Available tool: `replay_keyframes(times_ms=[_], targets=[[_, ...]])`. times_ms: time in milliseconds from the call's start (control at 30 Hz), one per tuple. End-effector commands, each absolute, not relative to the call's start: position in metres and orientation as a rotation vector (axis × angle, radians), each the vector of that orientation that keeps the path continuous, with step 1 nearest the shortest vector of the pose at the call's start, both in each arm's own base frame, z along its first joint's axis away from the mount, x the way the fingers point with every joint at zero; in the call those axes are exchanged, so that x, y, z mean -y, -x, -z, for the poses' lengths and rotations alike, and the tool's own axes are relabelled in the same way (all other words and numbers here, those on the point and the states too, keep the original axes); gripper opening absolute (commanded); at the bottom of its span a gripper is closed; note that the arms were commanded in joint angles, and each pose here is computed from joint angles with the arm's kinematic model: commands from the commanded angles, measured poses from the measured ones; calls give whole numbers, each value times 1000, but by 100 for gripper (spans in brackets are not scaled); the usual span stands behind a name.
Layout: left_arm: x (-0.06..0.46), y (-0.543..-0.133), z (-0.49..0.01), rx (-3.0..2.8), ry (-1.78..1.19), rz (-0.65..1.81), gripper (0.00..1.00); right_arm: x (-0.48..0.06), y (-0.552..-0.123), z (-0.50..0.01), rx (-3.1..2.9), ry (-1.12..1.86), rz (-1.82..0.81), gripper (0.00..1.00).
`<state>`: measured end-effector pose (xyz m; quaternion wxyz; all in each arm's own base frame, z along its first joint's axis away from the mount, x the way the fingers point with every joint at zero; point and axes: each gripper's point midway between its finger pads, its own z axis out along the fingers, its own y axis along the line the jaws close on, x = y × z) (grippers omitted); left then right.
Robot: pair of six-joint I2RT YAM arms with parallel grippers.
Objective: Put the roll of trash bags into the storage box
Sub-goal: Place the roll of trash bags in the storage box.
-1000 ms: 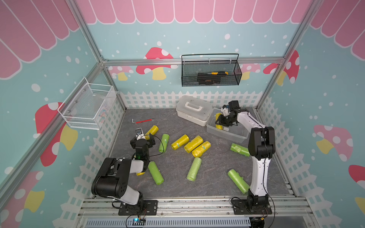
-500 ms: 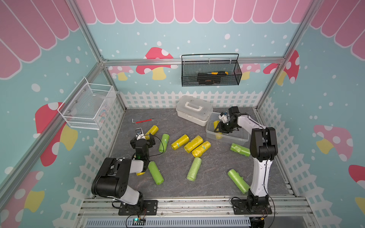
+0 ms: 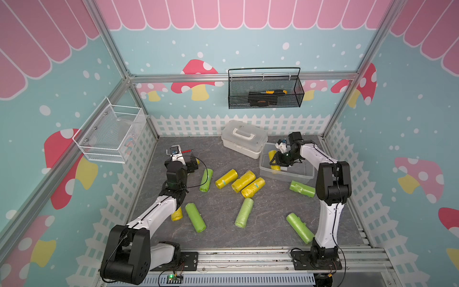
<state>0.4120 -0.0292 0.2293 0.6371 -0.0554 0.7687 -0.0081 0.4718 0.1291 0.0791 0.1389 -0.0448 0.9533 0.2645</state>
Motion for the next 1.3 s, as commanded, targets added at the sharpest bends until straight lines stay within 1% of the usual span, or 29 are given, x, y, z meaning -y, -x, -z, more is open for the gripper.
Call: replay_keyframes(times_ms=[0,67,300,400,733,1267], targets=[[92,-408,-200,-1928,-28,253,94,-136,-492,-78,-2726,43,-807,36],[122,-409,-203,-1944,-93,321,93,-138,-499,-73,-2720,-6,-825,36],[205,-402,-210,-1941,-228,527,93,-143,-507,-51,-2731,-131,-854,37],[229,-399,-204,-1972,-272,559,93,-152,-507,-47,-2736,-144,-872,37],[250,-391,-187,-2010,-264,599,93,-169,-495,-30,-2791,-136,-904,38],[269,-393,-184,-2028,-286,624,93,-175,-439,-24,-2875,-14,-862,38]])
